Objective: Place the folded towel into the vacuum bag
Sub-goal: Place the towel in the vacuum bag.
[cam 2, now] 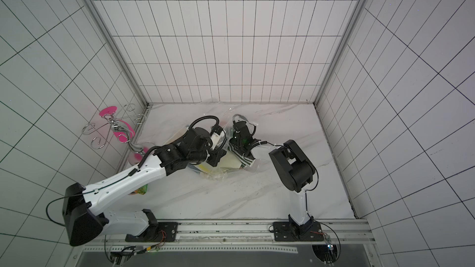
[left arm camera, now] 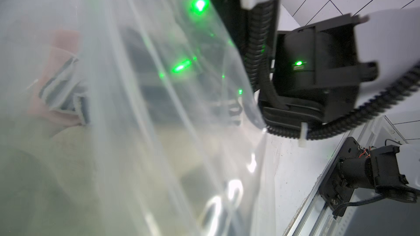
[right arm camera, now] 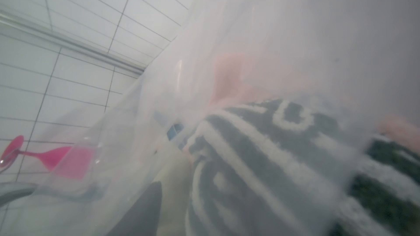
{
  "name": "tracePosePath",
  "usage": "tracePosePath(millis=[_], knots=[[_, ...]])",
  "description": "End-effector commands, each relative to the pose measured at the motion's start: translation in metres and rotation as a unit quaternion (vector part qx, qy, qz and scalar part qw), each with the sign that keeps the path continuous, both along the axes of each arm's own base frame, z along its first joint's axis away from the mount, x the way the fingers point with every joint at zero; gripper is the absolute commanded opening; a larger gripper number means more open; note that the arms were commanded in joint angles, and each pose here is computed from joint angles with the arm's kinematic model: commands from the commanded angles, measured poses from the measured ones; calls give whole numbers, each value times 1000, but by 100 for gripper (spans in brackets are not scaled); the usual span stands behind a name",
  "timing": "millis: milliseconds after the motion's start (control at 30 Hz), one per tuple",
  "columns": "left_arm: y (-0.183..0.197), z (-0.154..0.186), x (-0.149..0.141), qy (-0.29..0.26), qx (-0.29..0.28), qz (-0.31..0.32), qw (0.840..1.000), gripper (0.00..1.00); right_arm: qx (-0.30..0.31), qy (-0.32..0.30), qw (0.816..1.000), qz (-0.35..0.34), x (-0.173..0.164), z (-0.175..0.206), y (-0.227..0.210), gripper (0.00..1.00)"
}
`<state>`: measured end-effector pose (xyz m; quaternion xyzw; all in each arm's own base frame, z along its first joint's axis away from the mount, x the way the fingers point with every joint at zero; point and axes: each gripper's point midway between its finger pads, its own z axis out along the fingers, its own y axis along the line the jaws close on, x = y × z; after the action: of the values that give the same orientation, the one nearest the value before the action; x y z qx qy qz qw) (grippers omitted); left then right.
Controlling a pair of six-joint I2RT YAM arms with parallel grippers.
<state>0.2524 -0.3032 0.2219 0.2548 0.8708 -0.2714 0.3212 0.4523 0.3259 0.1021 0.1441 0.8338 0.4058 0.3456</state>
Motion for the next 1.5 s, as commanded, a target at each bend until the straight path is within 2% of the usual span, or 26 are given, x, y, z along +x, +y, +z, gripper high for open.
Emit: tracePosePath(millis=[0,133,200,300,367,467,533,633,733,800,867,933,967,1033,1167,1233,1333,1467], knots=[[-7,-6,-12,25,-9,-23,999,0,16,45,995,-90,28,-29,-20,71],[-7,-6,-14,29,-12,-23,999,0,11,64,991,-120,48,-37,-25,71],[-5,-6,-15,28,-12,-22,999,0,18,86,987,-133,58,-41,-27,67],[-2,-5,-15,25,-10,-17,999,0,62,115,978,-162,66,-54,-34,46],[-1,-4,-15,24,-11,-15,1000,0,79,102,981,-144,76,-48,-27,30],[1,-6,-17,26,-9,-14,1000,0,105,38,992,-64,99,-7,1,14],[3,-8,-17,28,-6,-11,1000,0,156,-13,988,-12,111,32,14,9],[4,-10,-19,33,-8,-10,999,0,207,-88,974,13,117,87,8,4],[2,-12,-21,39,-13,-11,999,0,265,-175,948,31,110,151,-6,1],[0,-13,-21,41,-14,-13,999,0,297,-208,931,45,103,182,-13,0],[-3,-14,-22,42,-13,-16,999,0,300,-217,928,39,102,192,-18,0],[-5,-12,-22,40,-13,-19,999,0,258,-177,950,18,111,168,-18,0],[-6,-11,-22,39,-13,-18,999,0,221,-140,965,-4,117,140,-20,2],[-7,-10,-22,38,-15,-21,999,0,170,-84,981,-36,125,89,-26,11],[-7,-5,-24,34,-17,-26,999,0,152,11,985,-82,127,-3,-43,54],[-6,0,-24,30,-16,-29,999,0,140,42,986,-81,118,-21,-46,66],[-2,4,-20,20,-11,-19,1000,0,142,49,988,-44,94,-3,-42,71],[11,-2,-7,9,0,13,1000,0,153,35,988,5,39,39,-37,72]])
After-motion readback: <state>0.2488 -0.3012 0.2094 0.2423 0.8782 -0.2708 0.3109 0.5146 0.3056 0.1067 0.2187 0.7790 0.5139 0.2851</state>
